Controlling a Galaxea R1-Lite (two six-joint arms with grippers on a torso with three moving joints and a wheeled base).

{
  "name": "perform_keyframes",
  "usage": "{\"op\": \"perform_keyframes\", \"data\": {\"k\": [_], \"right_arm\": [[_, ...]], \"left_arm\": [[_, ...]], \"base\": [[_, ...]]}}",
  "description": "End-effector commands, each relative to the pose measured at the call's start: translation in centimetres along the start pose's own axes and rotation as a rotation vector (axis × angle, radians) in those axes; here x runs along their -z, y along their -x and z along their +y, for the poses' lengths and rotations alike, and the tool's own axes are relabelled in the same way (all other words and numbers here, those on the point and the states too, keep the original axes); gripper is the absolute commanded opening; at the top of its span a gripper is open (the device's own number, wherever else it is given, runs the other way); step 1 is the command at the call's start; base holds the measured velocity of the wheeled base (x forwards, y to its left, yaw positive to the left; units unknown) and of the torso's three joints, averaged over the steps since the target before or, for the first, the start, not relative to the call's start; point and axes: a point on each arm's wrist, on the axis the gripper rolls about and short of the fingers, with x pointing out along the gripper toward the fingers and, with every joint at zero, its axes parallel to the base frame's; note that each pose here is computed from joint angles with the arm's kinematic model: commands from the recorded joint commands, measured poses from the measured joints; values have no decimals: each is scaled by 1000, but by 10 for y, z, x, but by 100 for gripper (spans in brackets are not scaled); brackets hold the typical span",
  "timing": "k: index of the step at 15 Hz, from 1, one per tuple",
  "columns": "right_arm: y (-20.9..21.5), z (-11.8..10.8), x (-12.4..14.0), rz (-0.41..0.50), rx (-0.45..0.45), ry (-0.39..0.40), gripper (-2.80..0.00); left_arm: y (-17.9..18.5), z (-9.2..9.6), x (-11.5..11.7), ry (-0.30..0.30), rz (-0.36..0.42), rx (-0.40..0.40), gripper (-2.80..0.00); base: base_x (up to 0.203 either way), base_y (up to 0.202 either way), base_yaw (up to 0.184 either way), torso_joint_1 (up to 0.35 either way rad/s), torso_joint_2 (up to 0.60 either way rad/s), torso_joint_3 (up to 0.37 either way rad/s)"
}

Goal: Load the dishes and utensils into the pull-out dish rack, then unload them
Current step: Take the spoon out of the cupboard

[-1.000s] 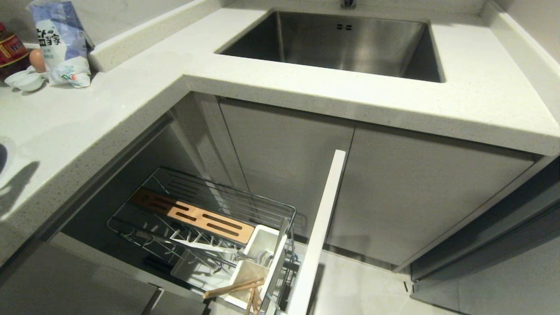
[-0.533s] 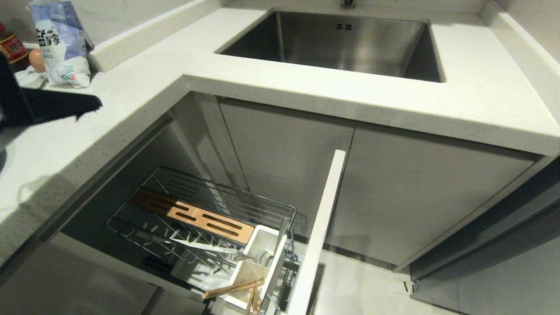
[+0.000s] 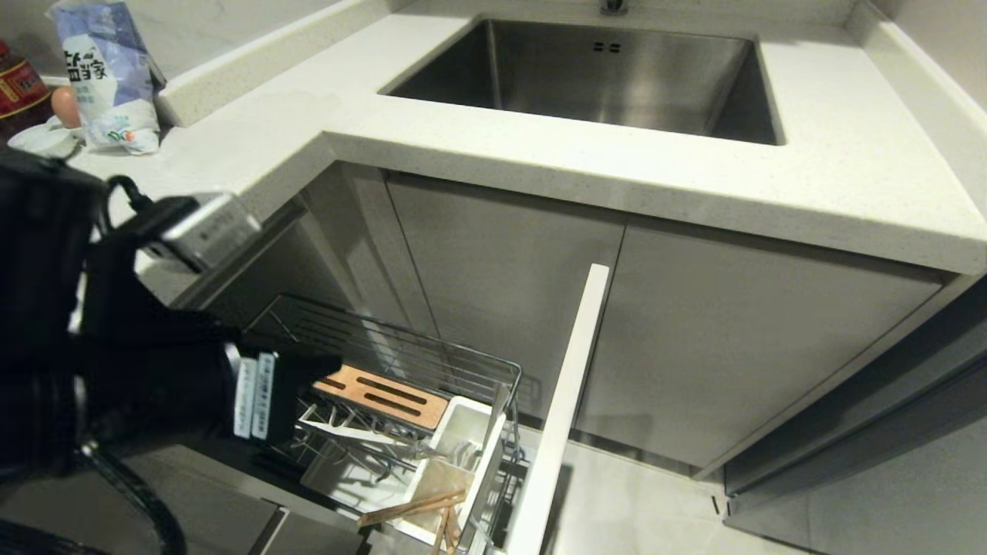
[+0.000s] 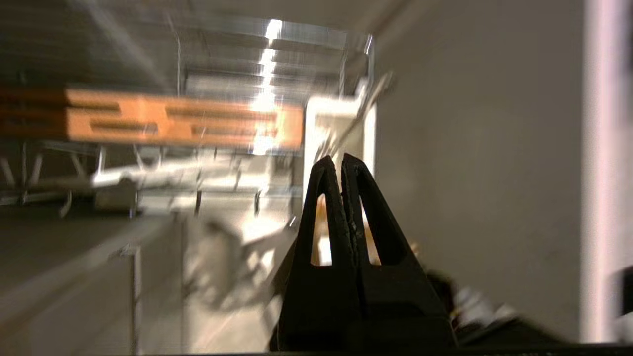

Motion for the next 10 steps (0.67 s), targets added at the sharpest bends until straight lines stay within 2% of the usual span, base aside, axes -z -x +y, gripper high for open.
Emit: {"op": "perform_keyframes", "data": {"k": [1, 2, 6, 10], "right_arm": [[-1, 0, 6, 22, -1, 0, -280], [-1, 0, 6, 22, -1, 0, -280], [-1, 0, 6, 22, -1, 0, -280], [-1, 0, 6, 22, -1, 0, -280]], "left_arm": [[-35, -22, 24, -106, 147, -42, -280], [-46, -26, 33, -136, 194, -61, 0], [-63, -29, 53, -196, 313, -94, 0], [-87, -32, 64, -206, 366, -124, 0]], "base": [[0, 0, 0, 0, 0, 0], [0, 0, 0, 0, 0, 0], [0, 0, 0, 0, 0, 0], [0, 0, 0, 0, 0, 0]]}}
